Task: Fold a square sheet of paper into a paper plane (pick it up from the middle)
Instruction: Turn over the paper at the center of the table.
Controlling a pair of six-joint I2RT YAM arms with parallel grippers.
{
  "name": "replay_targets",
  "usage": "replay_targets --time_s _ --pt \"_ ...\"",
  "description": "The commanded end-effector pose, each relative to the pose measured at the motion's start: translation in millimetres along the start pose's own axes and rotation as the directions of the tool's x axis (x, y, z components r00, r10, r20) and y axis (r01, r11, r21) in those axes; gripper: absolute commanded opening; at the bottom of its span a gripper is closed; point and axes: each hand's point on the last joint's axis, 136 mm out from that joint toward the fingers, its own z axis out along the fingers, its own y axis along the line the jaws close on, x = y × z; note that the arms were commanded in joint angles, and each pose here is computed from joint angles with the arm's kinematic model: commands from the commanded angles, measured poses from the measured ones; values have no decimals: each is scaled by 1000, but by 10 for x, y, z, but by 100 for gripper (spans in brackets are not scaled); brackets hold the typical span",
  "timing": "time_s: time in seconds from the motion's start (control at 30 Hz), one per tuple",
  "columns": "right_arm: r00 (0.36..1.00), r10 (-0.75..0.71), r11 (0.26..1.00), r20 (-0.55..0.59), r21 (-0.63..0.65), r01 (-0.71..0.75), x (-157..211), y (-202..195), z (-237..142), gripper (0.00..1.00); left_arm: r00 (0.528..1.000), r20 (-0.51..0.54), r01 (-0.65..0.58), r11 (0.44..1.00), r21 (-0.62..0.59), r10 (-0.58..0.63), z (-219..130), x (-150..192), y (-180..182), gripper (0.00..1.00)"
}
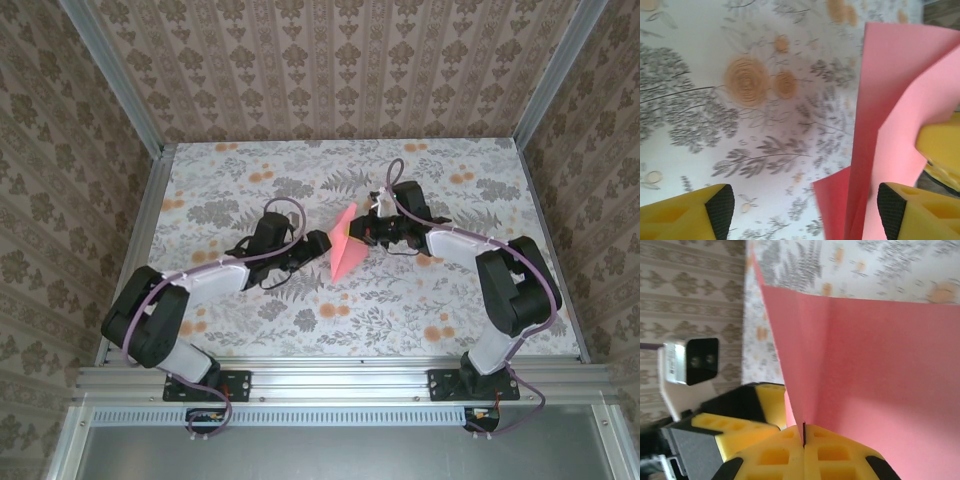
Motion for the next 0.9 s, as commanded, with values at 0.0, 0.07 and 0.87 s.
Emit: replay_targets --time_s 0.0,0.07,0.87 --pt "999 -35 976 15 -215 37 -201 602 -112 6 1000 16 -9 980 198 5 -153 -79 -419 79" --pt "999 -28 965 17 -259 32 -243 711 -152 6 999 34 3 967 253 -12 -205 -118 -483 78" --pt "994 104 889 -33 -446 -108 -362 852 -235 7 986 165 -68 848 525 -23 -521 -335 -1009 50"
